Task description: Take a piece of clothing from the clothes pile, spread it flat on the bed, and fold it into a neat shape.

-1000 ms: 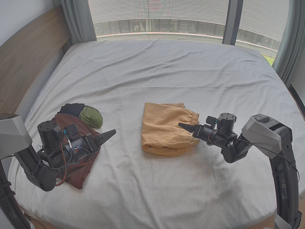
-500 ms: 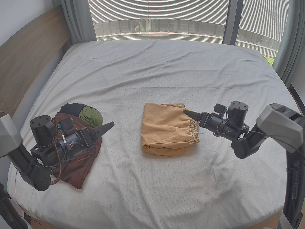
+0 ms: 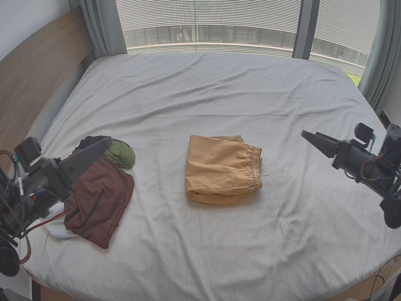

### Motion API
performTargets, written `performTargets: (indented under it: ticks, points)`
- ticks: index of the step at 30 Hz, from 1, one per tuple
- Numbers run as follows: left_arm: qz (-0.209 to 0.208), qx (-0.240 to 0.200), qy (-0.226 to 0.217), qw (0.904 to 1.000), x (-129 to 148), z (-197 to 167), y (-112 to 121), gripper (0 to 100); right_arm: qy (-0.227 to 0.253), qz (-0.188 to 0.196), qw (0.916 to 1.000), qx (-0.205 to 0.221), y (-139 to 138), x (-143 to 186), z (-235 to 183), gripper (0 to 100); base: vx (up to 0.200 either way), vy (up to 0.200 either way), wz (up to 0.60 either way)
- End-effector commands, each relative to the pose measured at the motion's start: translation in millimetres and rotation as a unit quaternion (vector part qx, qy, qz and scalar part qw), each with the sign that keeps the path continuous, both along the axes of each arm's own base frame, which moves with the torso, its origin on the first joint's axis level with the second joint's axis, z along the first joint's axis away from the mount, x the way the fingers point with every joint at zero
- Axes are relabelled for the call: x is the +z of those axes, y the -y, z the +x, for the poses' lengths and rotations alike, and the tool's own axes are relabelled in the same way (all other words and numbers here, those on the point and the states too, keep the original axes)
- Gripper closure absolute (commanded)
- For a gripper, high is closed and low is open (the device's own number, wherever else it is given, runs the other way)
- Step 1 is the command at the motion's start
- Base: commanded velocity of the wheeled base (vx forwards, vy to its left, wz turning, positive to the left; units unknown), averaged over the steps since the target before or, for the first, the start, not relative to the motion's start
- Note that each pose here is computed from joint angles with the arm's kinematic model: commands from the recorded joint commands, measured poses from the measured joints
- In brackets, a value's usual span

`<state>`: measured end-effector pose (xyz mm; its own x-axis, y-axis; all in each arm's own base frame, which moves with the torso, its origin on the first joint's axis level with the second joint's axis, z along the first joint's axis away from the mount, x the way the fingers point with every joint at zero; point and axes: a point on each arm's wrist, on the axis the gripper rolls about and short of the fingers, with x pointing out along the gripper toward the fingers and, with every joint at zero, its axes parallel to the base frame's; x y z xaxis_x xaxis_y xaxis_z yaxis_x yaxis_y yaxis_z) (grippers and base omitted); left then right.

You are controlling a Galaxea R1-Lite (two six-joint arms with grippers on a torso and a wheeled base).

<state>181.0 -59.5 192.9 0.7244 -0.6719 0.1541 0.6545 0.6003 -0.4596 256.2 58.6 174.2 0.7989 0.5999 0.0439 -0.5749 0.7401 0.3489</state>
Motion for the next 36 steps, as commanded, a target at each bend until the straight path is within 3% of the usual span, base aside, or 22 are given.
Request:
performTargets:
  ticks: [1,6,13,20,24,26,27,28,31,34,36]
  points:
    - [0.027,0.024,0.11,0.9933,14.5,-101.4,-29.3,0,0.11,-0.018,0.9912,-0.071,42.5,15.8,-133.1,0,0.0,0.0,0.0]
    - [0.071,0.05,0.085,0.9926,-7.7,-130.6,-38.9,0,0.147,-0.011,0.9867,-0.068,44.9,0.6,-186.4,0,0.0,0.0,0.0]
    - [0.079,0.021,0.051,0.9953,-28.3,-162.6,-44.2,0,0.149,-0.014,0.9864,-0.068,48.4,-28.7,-254.8,0,0.0,0.0,0.0]
    - [0.078,0.018,0.056,0.9953,-42.6,-179.6,-48.0,0,0.143,-0.025,0.9871,-0.067,50.1,-61.1,-280.8,0,0.0,0.0,0.0]
    - [0.075,0.027,0.069,0.9945,-53.0,-191.7,-50.9,0,0.097,-0.059,0.9866,-0.117,48.8,-81.3,-281.9,0,0.0,0.0,0.0]
    - [0.071,0.031,0.08,0.9938,-56.6,-199.7,-52.8,0,0.073,-0.094,0.9731,-0.197,52.5,-88.9,-280.2,0,0.0,0.0,0.0]
    - [0.069,0.037,0.086,0.9933,-58.7,-204.0,-53.9,0,0.054,-0.099,0.9628,-0.246,54.8,-91.9,-279.5,0,0.0,0.0,0.0]
    - [0.068,0.045,0.087,0.9929,-60.7,-206.5,-54.7,0,0.05,-0.098,0.9576,-0.266,55.8,-92.2,-279.4,0,0.0,0.0,0.0]
    - [0.081,0.099,0.07,0.9893,-72.4,-206.7,-56.4,0,0.049,-0.1,0.9431,-0.313,58.0,-91.4,-279.3,0,0.0,0.0,0.0]
    - [0.11,0.155,0.06,0.9799,-84.5,-201.8,-57.8,0,0.046,-0.11,0.9294,-0.349,59.8,-91.5,-279.2,0,0.0,0.0,0.0]
    - [0.131,0.176,0.054,0.9742,-92.5,-199.0,-58.1,0,0.05,-0.13,0.9252,-0.353,59.9,-91.7,-279.2,0,0.0,0.0,0.0]
